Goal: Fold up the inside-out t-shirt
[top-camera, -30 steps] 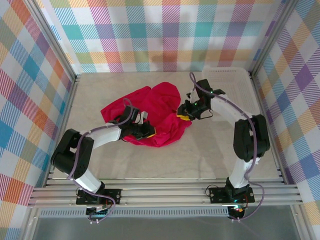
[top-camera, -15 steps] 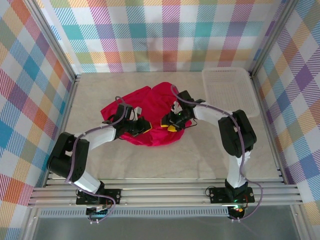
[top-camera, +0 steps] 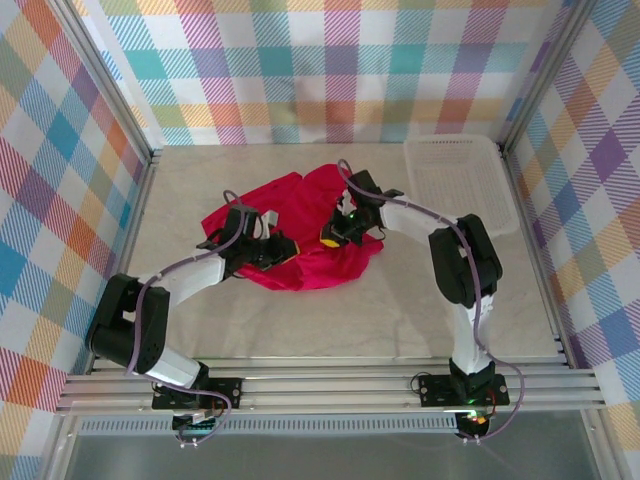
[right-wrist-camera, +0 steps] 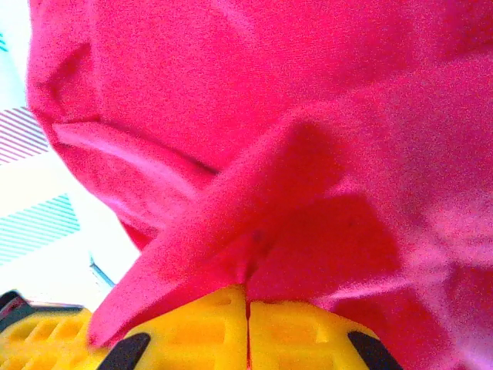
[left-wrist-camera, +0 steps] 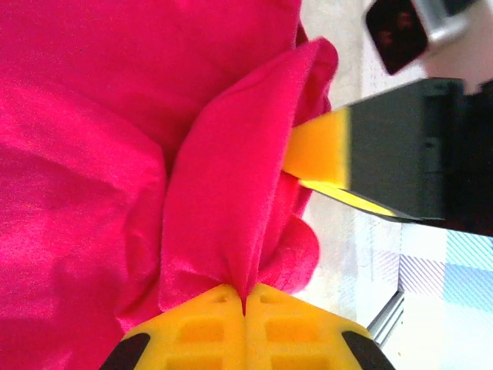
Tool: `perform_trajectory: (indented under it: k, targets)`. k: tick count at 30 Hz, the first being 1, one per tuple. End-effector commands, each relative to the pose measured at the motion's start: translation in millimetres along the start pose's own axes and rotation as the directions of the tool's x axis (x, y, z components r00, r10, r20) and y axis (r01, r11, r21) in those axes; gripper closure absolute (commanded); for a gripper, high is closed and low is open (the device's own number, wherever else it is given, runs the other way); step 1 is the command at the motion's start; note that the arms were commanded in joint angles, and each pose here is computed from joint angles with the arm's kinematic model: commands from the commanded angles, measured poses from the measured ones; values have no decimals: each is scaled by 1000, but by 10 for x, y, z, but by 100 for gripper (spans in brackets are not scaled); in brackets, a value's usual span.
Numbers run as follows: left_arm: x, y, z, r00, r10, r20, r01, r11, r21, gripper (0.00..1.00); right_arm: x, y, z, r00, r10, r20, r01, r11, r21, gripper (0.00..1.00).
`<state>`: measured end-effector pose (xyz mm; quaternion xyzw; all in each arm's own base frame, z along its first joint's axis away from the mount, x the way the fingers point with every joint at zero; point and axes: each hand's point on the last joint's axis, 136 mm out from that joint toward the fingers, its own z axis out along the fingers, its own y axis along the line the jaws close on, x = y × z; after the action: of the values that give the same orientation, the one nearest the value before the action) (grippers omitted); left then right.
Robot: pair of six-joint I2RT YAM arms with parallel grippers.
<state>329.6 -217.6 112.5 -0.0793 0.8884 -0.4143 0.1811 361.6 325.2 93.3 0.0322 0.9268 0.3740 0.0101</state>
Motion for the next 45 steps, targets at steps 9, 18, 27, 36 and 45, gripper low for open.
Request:
perform_trajectory:
  k: [9, 18, 27, 36, 45]
  targets:
    - [-443, 248, 95, 1000, 1, -9, -1, 999, -36, 97, 505, 775, -1556, 978, -202, 54, 207, 972, -110, 100]
    - [-418, 169, 23, 1000, -14, 18, 14, 1000, -13, 95, 73, 661, -1077, 976, -210, 65, 213, 976, -39, 100]
    - [-458, 201, 49, 999, -34, 11, 34, 999, -30, 96, 477, 420, -293, 968, -242, -64, 243, 970, 4, 86]
    - [-411, 225, 28, 1000, -31, 4, 31, 999, -35, 97, -175, -87, 94, 980, -199, -12, 196, 951, 238, 77]
    - [-407, 243, 60, 999, -37, -1, 37, 999, -30, 97, -741, -198, -87, 938, -314, 144, 236, 887, 398, 64]
